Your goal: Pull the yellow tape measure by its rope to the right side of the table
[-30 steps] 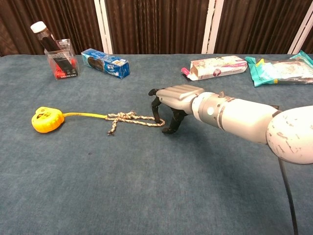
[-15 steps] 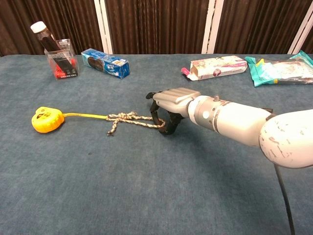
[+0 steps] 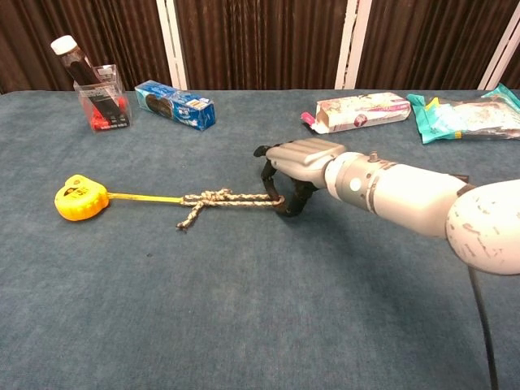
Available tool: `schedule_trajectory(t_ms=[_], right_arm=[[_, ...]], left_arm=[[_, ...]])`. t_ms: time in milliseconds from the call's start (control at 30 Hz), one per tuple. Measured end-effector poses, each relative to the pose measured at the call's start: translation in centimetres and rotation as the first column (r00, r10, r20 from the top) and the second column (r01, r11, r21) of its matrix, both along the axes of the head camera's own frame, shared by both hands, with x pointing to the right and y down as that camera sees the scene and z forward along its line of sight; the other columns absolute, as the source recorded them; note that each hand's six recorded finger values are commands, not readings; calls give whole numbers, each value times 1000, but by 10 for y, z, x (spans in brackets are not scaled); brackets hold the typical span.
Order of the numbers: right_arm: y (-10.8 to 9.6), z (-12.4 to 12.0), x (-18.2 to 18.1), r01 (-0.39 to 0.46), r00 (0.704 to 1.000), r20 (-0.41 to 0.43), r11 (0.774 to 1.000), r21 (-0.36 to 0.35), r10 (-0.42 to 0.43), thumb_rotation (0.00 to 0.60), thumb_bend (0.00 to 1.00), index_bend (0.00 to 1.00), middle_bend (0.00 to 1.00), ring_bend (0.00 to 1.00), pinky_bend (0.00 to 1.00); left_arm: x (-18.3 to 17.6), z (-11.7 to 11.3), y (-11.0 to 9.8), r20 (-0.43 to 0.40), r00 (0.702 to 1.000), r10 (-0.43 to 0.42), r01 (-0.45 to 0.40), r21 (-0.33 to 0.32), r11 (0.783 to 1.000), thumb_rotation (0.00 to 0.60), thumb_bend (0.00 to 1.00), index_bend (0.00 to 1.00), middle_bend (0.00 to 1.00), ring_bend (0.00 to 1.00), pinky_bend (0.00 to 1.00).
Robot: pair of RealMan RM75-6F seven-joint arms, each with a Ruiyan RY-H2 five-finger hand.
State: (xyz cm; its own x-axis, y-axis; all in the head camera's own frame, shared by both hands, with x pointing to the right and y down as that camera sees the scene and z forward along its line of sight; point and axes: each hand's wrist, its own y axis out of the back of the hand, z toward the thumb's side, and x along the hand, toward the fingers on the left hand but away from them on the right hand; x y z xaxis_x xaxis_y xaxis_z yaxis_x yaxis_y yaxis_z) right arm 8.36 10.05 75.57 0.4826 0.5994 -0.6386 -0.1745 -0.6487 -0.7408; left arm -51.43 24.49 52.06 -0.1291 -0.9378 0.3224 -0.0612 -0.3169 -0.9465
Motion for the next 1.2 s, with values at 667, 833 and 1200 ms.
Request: schedule_trajectory(t_ms=[667,833,1200], right_arm=[[-42,-21,77,-68,993,-90,993,98,77,600,480,719,108,29,0],[-52,-31,104,-78,987,-128,989,125,94,600,481,719,109,31,0],[-57,-49,180,-91,960,-250,984,151,127,600,482,719,109,31,0]], left_arm=[[2,3,0,14,1000,2,-2,-13,1000,600,369,83,0,0,111],[3,6,0,16,1000,5,-5,-21,1000,600,369,82,0,0,111],[7,10,0,20,1000,14,-13,-34,999,600,369,83,0,0,111]])
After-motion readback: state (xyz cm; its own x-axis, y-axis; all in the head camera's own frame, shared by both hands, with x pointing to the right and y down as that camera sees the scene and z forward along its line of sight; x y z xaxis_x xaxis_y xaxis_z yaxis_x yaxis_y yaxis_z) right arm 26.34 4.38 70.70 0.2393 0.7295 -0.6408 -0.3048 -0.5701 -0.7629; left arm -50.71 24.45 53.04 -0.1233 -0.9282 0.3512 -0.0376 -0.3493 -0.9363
